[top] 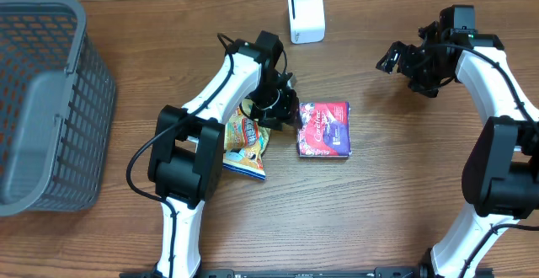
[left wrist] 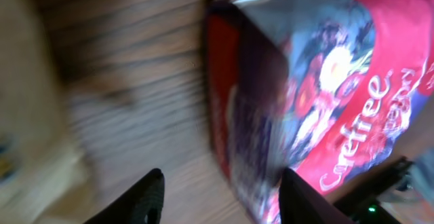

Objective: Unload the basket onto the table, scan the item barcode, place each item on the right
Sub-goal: 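Move the left gripper to the pink Carefree box and grasp it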

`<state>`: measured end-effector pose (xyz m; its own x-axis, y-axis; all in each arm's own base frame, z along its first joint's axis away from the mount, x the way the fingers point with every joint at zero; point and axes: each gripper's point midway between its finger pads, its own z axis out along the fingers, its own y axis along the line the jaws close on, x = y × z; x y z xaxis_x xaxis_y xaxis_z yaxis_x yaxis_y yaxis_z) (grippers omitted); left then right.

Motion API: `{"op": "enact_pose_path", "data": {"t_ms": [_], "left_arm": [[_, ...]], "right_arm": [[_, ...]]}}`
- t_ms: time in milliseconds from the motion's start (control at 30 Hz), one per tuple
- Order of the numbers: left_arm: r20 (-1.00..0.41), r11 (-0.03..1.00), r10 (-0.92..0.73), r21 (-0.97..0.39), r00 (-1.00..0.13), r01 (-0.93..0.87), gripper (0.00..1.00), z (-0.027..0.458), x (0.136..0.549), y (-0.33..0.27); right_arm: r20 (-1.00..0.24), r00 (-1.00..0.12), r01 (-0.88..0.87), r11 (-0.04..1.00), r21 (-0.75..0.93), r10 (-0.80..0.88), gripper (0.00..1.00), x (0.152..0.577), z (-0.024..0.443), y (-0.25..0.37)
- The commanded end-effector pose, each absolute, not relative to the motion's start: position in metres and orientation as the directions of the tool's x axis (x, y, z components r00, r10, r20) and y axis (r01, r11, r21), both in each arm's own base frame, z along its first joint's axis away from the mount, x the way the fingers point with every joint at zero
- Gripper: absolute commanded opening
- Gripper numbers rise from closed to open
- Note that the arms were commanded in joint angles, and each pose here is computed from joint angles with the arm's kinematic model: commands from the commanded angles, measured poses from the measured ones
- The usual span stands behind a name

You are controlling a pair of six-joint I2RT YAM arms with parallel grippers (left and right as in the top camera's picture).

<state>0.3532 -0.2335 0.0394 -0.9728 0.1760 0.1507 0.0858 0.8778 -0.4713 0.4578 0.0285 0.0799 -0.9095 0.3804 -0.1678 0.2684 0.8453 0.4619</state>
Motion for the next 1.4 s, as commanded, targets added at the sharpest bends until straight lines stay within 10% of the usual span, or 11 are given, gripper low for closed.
{"op": "enact_pose_path", "data": {"t_ms": [0,400,633,833,1100,1367], "left_arm": [[0.159,0.777,0.218,-0.626,-0.963,0.072,0.49,0.050,0.340,-0.258],[0.132,0.759,0.221,-0.645,-0.966,0.086,0.22,0.044,0.343,-0.267],[0.140,0.825,0.155,-0.562,-0.978,0.050,0.28,0.032,0.348,-0.263],[0.134,0.824,0.156,-0.565,-0.979,0.054,0.04,0.032,0.348,-0.264],[0.125,0.824,0.150,-0.564,-0.981,0.054,0.04,0.050,0.356,-0.262],[-0.031,0.962,0.108,-0.248,-0.994,0.113,0.04,0.105,0.400,-0.213]], "right_arm": [[-0.166,-0.910,0.266,0.843,0.468,0.379,1.00,0.458,0.079,0.030],[-0.165,-0.910,0.266,0.843,0.468,0.380,1.00,0.458,0.079,0.030],[-0.166,-0.910,0.266,0.843,0.468,0.380,1.00,0.458,0.079,0.030],[-0.166,-0.910,0.266,0.843,0.468,0.379,1.00,0.458,0.079,0.030],[-0.166,-0.910,0.266,0.843,0.468,0.379,1.00,0.458,0.079,0.030],[-0.165,-0.910,0.266,0.843,0.468,0.380,1.00,0.458,0.079,0.030]]}}
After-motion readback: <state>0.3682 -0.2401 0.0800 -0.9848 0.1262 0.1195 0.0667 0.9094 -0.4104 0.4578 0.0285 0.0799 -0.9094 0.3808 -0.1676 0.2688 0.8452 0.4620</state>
